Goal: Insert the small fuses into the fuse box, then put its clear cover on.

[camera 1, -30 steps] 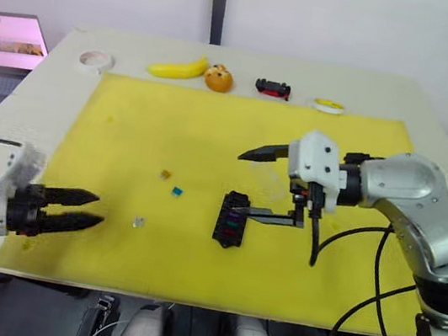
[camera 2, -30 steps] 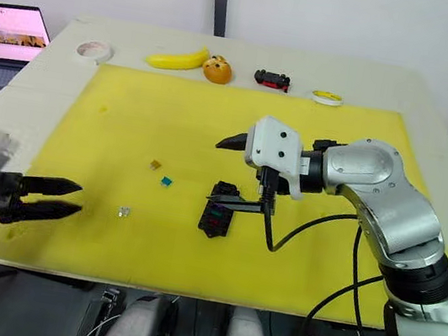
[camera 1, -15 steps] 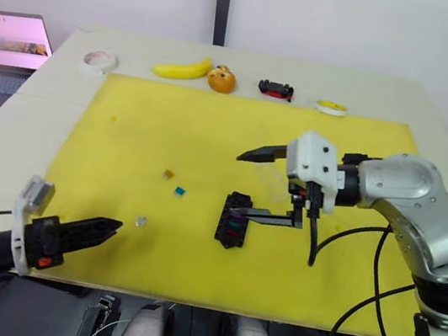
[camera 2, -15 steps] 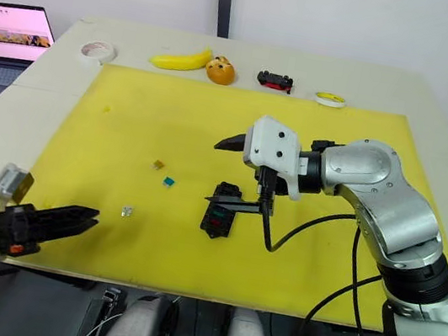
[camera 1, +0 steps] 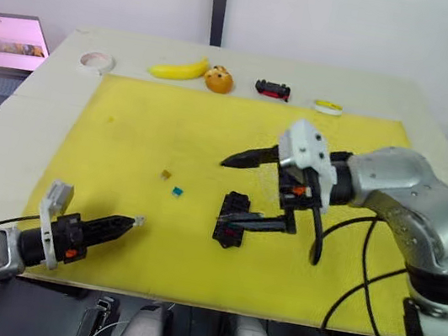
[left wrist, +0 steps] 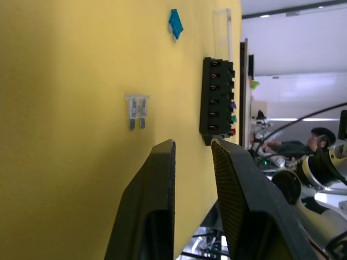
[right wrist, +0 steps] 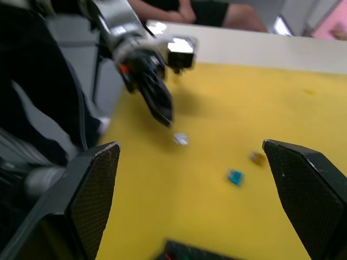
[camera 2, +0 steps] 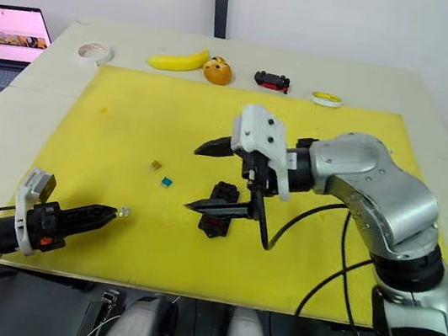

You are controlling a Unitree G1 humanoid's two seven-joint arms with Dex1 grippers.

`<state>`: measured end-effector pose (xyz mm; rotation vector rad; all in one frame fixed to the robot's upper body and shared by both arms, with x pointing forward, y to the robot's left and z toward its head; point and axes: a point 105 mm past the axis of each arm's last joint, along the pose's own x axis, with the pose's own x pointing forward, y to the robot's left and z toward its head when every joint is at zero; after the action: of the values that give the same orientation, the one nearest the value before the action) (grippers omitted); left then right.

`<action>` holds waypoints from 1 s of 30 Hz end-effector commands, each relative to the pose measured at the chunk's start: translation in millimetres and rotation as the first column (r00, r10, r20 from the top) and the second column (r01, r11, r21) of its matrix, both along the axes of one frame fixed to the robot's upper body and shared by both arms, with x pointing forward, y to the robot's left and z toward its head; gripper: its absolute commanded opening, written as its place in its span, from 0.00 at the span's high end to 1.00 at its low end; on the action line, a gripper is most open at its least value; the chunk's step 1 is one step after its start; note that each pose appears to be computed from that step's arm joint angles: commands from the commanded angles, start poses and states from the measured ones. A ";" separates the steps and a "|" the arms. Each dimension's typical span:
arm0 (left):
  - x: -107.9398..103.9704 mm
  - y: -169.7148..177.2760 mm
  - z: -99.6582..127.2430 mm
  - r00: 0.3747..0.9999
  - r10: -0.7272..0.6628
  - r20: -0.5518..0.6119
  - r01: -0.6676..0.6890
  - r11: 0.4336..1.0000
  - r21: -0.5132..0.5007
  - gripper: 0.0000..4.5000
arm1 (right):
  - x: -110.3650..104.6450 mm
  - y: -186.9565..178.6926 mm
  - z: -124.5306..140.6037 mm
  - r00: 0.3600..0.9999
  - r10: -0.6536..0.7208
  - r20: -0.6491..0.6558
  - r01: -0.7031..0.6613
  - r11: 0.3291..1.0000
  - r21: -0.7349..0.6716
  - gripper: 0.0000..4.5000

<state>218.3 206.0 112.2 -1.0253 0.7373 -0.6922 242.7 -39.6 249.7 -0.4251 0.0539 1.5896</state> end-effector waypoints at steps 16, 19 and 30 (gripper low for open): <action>9.1 2.7 0.2 0.994 -0.077 -0.078 0.078 0.997 0.010 0.37 | 1.5 7.1 5.1 0.996 0.008 0.088 -0.008 1.000 0.000 0.00; 10.7 2.8 -3.9 0.993 -0.070 -0.097 0.072 0.997 0.021 0.37 | 2.4 6.9 5.0 0.995 0.003 0.095 -0.003 1.000 0.001 0.00; 20.1 -4.8 -11.6 0.995 -0.064 -0.081 0.070 0.996 0.064 0.37 | 2.9 8.1 5.6 0.993 -0.013 0.114 0.011 1.000 0.011 0.00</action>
<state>235.8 203.1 104.0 -0.9983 0.8630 -0.6937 249.7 -32.5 247.3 -0.4702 0.0190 1.5583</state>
